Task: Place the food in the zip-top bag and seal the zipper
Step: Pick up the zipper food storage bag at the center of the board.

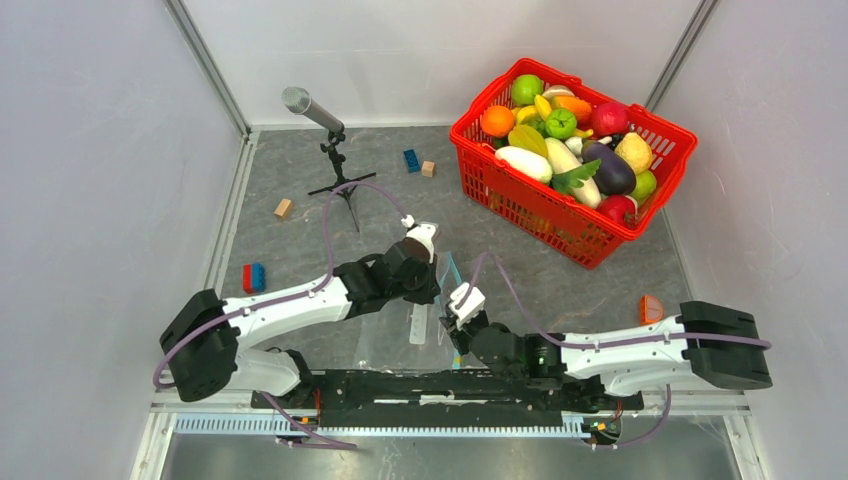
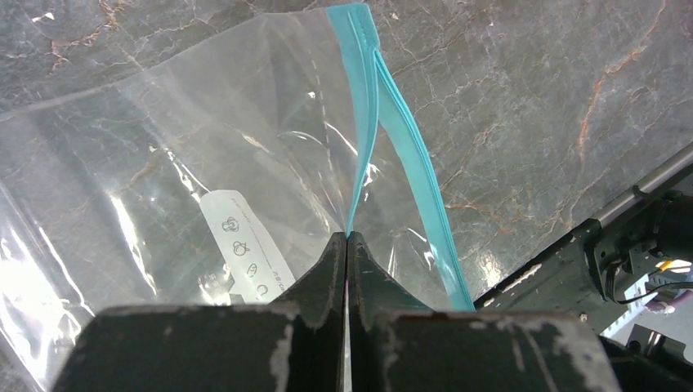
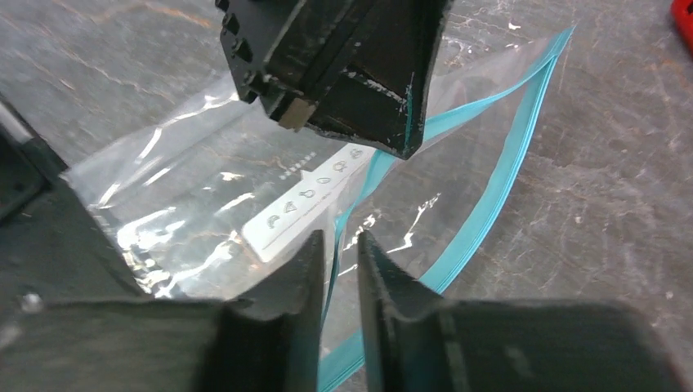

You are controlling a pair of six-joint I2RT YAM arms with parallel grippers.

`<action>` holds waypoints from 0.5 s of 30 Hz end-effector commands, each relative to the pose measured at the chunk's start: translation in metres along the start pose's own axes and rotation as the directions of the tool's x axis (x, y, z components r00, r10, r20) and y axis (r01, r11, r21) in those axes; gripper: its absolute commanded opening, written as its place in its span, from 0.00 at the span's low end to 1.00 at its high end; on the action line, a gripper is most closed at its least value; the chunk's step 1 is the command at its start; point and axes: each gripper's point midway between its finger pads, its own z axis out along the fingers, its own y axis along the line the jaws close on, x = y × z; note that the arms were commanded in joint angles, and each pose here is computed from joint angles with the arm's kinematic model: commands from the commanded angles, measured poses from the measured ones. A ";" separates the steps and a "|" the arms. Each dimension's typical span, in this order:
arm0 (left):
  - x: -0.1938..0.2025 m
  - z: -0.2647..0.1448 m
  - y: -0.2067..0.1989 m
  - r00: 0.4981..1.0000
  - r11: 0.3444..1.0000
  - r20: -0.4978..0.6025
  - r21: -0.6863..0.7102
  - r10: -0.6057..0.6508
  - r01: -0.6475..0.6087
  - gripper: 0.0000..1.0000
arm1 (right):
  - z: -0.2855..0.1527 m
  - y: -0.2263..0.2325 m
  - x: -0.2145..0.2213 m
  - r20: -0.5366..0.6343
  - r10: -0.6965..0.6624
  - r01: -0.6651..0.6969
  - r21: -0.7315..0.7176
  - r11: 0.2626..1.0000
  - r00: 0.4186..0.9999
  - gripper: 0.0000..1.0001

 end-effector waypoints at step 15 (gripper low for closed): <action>-0.031 -0.047 -0.004 0.983 0.997 0.181 0.064 0.032 -0.044 0.02 | -0.004 -0.043 -0.018 0.050 0.485 -0.483 -0.038 0.875 0.873 0.56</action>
